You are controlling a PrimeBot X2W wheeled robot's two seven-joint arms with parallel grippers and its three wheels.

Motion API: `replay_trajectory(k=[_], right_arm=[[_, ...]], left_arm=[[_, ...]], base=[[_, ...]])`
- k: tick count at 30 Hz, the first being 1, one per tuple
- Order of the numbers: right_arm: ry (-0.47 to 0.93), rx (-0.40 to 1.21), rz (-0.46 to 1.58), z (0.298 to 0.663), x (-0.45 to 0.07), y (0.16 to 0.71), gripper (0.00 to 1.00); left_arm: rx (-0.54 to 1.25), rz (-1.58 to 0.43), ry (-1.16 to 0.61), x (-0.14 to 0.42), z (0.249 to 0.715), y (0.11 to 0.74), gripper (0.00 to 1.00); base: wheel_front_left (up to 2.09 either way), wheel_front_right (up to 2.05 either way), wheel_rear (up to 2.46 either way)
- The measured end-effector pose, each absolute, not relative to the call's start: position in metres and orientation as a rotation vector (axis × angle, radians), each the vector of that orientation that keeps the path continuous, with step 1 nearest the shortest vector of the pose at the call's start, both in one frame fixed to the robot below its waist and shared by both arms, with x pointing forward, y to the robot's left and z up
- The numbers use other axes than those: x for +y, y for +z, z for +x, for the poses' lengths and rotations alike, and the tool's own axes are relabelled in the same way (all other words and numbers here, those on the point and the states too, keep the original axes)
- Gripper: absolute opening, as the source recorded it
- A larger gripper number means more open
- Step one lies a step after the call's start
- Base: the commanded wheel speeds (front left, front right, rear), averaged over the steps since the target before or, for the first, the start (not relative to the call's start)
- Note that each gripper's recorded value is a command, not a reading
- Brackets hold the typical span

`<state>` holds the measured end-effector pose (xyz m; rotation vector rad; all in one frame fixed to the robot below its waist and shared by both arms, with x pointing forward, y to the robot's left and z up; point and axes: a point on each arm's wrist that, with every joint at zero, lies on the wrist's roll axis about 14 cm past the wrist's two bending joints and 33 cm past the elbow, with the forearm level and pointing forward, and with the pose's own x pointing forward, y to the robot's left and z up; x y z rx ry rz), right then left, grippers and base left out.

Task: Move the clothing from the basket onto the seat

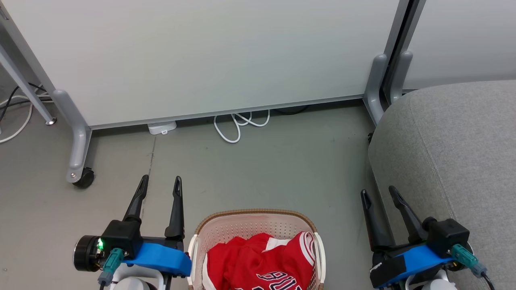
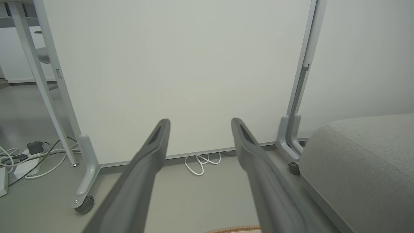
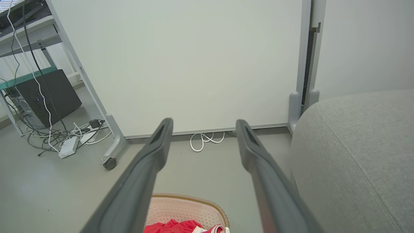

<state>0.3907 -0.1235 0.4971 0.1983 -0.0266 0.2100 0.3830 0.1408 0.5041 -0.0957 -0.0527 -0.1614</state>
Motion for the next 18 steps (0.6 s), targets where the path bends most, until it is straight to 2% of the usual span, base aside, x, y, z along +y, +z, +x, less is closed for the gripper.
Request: replay_trajectory(k=[18], right_arm=[[0.247,-0.044,0.121,0.3900,-0.1149,0.4987,1.00]], left_arm=[[-0.056,-0.040,-0.178,0.1391,0.3810,0.5011,1.00]], base=[[0.00,0.00,0.00]])
